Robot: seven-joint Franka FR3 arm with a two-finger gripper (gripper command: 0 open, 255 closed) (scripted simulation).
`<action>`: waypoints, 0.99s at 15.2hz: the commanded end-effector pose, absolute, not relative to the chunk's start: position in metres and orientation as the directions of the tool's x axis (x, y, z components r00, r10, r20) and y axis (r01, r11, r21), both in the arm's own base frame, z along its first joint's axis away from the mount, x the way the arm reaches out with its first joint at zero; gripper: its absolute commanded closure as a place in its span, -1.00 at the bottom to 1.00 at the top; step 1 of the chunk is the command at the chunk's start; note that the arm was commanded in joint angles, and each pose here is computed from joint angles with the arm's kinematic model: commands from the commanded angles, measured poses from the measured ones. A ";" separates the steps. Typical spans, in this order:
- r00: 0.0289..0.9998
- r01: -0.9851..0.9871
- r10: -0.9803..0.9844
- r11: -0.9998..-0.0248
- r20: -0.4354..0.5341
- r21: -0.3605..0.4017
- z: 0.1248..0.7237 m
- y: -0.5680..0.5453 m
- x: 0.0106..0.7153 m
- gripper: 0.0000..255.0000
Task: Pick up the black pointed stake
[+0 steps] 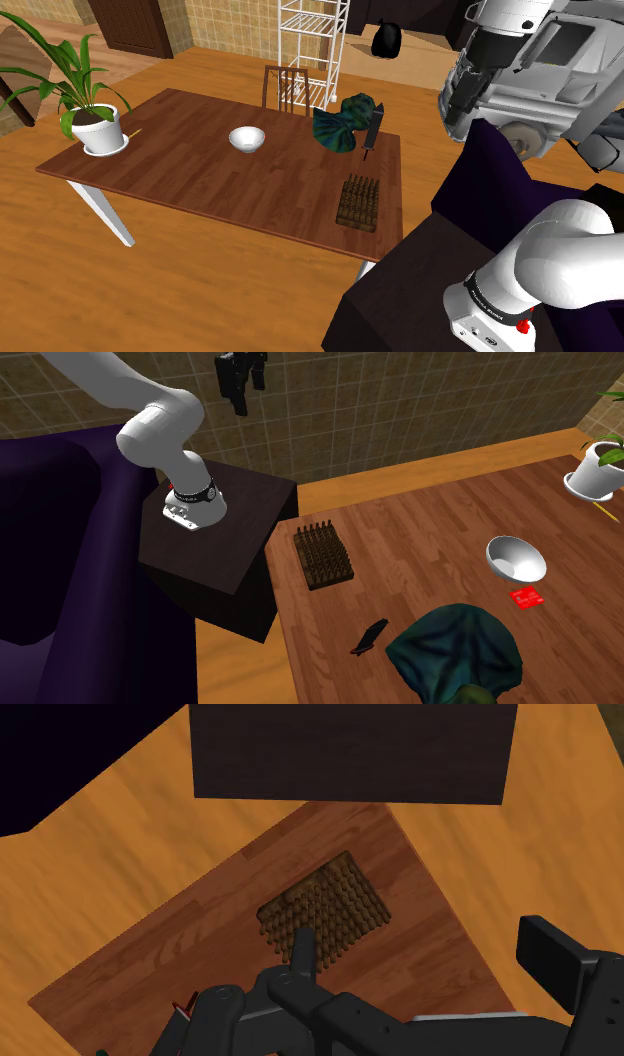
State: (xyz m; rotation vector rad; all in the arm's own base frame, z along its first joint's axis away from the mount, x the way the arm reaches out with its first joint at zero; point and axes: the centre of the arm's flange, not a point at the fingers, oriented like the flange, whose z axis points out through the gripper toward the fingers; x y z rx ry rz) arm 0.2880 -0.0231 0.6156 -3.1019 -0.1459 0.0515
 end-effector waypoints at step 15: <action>0.954 -0.204 -0.139 -0.950 0.266 0.235 0.476 -0.014 0.372 -1.00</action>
